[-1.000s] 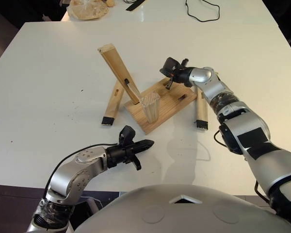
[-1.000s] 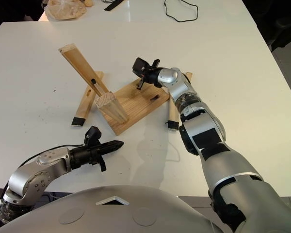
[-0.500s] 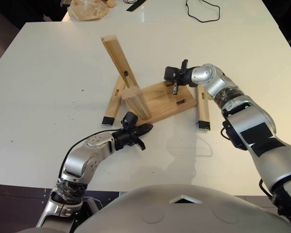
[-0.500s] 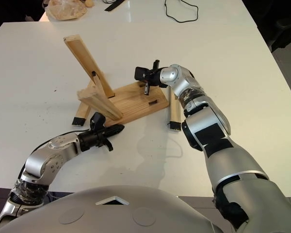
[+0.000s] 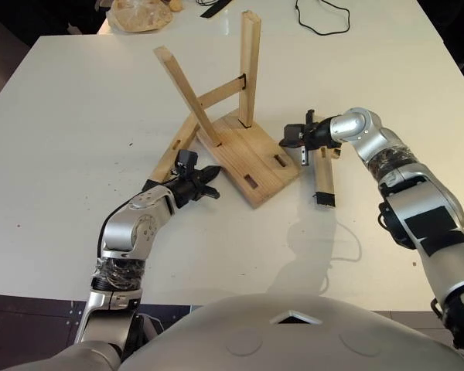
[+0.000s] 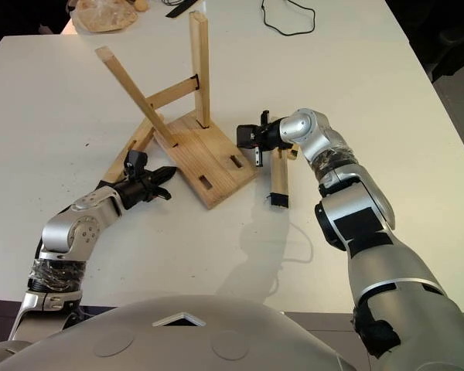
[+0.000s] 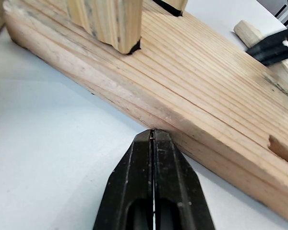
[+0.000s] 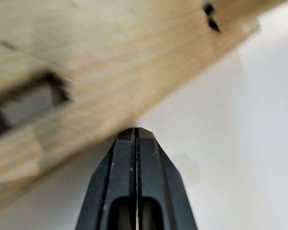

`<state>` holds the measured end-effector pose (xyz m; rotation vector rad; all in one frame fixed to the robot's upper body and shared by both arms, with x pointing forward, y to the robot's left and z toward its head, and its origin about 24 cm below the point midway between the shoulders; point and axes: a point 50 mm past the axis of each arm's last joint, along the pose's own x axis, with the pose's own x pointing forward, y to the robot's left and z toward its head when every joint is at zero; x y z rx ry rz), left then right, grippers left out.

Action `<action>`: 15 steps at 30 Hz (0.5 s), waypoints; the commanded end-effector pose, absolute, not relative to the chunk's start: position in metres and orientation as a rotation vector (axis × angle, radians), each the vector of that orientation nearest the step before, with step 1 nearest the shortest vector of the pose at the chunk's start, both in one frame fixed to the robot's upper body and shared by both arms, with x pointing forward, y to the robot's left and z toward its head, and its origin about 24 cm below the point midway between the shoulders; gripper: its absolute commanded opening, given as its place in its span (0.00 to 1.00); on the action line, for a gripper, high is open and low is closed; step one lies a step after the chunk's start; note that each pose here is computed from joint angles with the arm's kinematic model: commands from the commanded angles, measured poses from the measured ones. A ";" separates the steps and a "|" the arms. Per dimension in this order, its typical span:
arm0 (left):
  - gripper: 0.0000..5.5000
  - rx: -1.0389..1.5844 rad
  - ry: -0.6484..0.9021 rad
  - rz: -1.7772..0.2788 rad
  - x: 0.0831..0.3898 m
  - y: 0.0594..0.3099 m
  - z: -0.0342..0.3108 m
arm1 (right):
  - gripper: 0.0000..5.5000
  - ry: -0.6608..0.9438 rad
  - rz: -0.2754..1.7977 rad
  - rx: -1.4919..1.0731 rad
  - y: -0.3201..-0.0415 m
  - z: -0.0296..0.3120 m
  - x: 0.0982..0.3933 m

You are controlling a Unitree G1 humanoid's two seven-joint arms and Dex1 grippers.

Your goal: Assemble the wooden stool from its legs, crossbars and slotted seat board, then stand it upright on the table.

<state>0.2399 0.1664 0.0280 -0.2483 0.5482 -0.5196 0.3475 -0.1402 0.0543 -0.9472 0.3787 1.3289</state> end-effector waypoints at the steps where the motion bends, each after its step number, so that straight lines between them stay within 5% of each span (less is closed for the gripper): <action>1: 0.00 -0.229 0.620 -0.489 0.242 0.164 0.017 | 0.01 0.477 1.417 -0.857 -0.147 0.031 0.327; 15: 0.00 -0.226 0.582 -0.505 0.259 0.156 0.021 | 0.01 0.442 1.395 -0.724 -0.158 0.040 0.310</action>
